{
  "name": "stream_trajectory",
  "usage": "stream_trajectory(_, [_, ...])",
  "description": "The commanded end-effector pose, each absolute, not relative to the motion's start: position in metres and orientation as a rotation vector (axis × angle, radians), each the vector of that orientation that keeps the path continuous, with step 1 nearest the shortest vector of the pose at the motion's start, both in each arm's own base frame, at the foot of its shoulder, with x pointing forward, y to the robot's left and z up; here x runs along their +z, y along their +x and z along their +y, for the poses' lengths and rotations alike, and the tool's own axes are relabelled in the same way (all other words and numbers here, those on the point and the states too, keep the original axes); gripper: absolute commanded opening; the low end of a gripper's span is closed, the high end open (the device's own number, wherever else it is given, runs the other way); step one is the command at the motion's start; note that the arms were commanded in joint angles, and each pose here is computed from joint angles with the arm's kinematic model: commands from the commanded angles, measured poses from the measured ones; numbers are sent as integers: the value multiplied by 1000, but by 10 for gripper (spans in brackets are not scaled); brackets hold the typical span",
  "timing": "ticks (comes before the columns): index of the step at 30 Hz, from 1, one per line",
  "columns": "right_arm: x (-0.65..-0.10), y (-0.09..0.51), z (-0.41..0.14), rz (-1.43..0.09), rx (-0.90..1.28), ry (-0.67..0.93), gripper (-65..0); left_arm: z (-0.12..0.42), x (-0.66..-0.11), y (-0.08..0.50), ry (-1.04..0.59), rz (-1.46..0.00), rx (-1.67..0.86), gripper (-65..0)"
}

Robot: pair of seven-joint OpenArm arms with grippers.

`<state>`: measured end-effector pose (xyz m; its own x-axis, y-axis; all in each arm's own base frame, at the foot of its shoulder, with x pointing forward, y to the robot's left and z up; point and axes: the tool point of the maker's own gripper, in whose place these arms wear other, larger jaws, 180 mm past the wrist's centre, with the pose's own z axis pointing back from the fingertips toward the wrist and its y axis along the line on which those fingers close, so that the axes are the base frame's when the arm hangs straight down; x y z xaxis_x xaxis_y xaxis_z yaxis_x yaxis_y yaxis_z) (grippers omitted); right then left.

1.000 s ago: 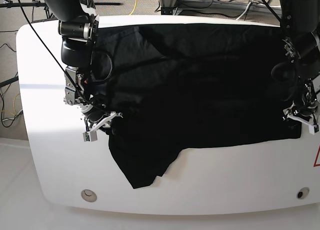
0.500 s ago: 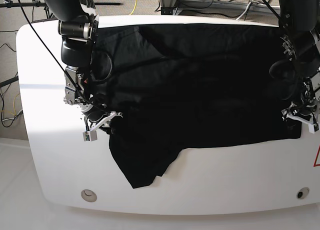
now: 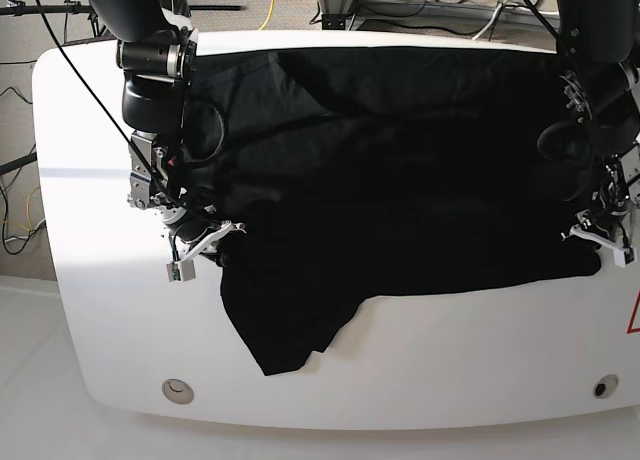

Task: Fold the T-shirt properly
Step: 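Hold the shirt's side edges closed in both grippers, then lift the held hem edges and fold them over toward the collar with both grippers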

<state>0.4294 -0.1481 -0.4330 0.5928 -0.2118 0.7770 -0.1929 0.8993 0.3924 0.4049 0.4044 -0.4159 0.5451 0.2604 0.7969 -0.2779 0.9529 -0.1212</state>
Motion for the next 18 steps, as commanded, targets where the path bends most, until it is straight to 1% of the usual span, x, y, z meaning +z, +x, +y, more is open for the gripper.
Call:
stream_trajectory(1, [-432, 433, -150, -923, 16, 452, -650, 413, -394, 418, 39, -997, 304, -650])
stream_trajectory(8, [-423, 440, -149, -947, 27, 449, -650, 415, -385, 423, 48, -1025, 292, -650])
stream_trajectory(18, [-389, 455, -145, -1047, 75, 451, -650, 424, -360, 429, 85, -1076, 244, -650])
